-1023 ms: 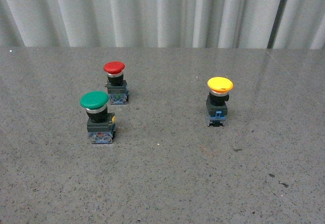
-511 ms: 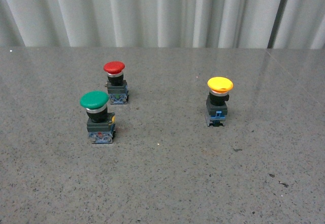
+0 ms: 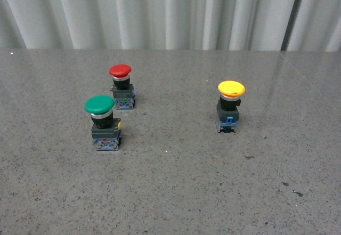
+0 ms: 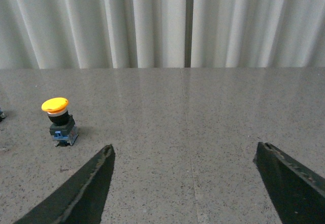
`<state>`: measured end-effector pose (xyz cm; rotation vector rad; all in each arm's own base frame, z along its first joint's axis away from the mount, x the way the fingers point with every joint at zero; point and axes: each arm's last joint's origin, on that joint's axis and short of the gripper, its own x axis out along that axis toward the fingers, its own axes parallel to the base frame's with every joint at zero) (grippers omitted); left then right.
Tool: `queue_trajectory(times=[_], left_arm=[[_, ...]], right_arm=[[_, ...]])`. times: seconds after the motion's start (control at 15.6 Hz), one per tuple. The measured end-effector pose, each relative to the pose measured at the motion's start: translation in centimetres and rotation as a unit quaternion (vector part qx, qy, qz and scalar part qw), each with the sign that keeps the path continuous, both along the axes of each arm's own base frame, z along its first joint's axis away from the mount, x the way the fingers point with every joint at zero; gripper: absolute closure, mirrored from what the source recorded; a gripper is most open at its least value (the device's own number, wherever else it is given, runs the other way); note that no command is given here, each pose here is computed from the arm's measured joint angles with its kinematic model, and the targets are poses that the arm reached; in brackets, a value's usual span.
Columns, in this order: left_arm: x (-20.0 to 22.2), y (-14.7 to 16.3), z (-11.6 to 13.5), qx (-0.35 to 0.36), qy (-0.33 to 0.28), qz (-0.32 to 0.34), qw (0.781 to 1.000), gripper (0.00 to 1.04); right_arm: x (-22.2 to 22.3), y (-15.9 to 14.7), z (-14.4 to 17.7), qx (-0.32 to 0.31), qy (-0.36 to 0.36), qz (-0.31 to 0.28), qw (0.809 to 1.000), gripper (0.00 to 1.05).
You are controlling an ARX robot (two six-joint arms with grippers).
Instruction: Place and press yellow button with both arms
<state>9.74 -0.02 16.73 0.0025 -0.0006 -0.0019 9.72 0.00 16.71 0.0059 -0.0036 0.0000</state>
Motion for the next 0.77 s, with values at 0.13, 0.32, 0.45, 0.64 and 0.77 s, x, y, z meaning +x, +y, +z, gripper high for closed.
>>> queue_trajectory(times=[0.13, 0.32, 0.45, 0.64, 0.77], left_arm=[[0.0, 0.0, 0.0, 0.0, 0.0, 0.0, 1.0, 0.07], [0.0, 0.0, 0.0, 0.0, 0.0, 0.0, 1.0, 0.07], [0.0, 0.0, 0.0, 0.0, 0.0, 0.0, 1.0, 0.07], [0.0, 0.0, 0.0, 0.0, 0.0, 0.0, 1.0, 0.07], [0.0, 0.0, 0.0, 0.0, 0.0, 0.0, 1.0, 0.07]], right_arm=[[0.0, 0.0, 0.0, 0.0, 0.0, 0.0, 1.0, 0.06], [0.0, 0.0, 0.0, 0.0, 0.0, 0.0, 1.0, 0.06], [0.0, 0.0, 0.0, 0.0, 0.0, 0.0, 1.0, 0.06], [0.0, 0.0, 0.0, 0.0, 0.0, 0.0, 1.0, 0.06], [0.0, 0.0, 0.0, 0.0, 0.0, 0.0, 1.0, 0.06]])
